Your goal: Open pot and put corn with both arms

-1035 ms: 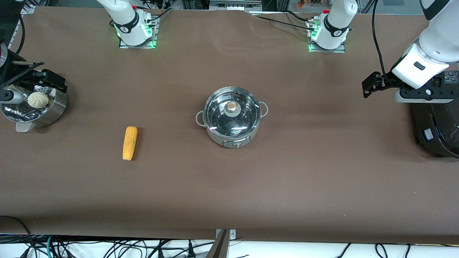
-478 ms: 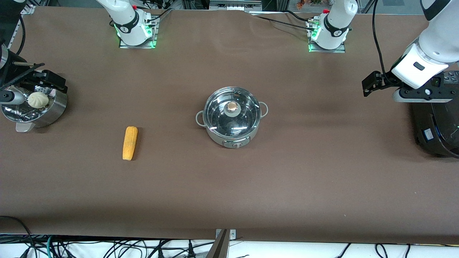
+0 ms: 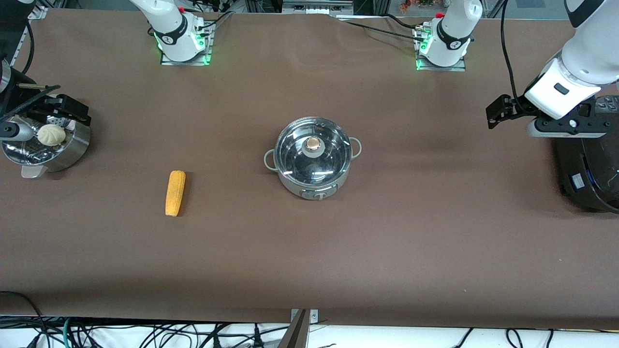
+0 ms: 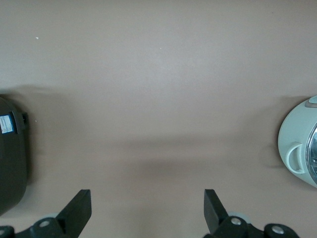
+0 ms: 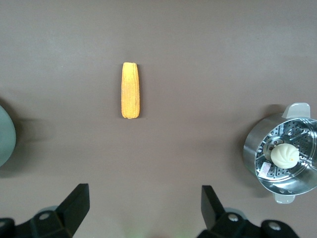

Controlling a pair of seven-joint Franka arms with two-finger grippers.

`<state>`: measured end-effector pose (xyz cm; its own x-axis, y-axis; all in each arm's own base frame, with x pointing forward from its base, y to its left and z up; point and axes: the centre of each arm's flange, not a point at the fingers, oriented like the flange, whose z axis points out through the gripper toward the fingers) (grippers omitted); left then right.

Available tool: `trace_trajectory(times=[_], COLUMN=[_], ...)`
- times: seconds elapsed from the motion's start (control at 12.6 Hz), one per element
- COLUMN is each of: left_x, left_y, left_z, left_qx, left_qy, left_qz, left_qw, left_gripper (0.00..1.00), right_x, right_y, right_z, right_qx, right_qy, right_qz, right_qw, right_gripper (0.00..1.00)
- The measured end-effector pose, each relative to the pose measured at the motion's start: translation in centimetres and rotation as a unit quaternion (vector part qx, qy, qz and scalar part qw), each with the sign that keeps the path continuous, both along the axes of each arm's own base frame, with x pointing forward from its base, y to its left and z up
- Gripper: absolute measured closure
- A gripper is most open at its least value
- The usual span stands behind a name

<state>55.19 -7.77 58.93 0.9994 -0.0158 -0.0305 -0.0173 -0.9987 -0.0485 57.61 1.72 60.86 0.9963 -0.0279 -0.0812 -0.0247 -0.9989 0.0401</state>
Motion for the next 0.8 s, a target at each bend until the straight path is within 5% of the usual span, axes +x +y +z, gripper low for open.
trace_trajectory(times=[0.8], left_x=[-0.67], left_y=[0.02], left_z=[-0.58], left_qx=[0.005], left_qy=[0.031], left_qz=[0.0], left_qw=[0.999], left_gripper=[0.0], right_x=[0.02], right_y=[-0.05], right_z=[0.17], right_qx=[-0.002], right_qy=[-0.002], right_qz=[-0.001], right_qw=[1.0], right_gripper=[0.0])
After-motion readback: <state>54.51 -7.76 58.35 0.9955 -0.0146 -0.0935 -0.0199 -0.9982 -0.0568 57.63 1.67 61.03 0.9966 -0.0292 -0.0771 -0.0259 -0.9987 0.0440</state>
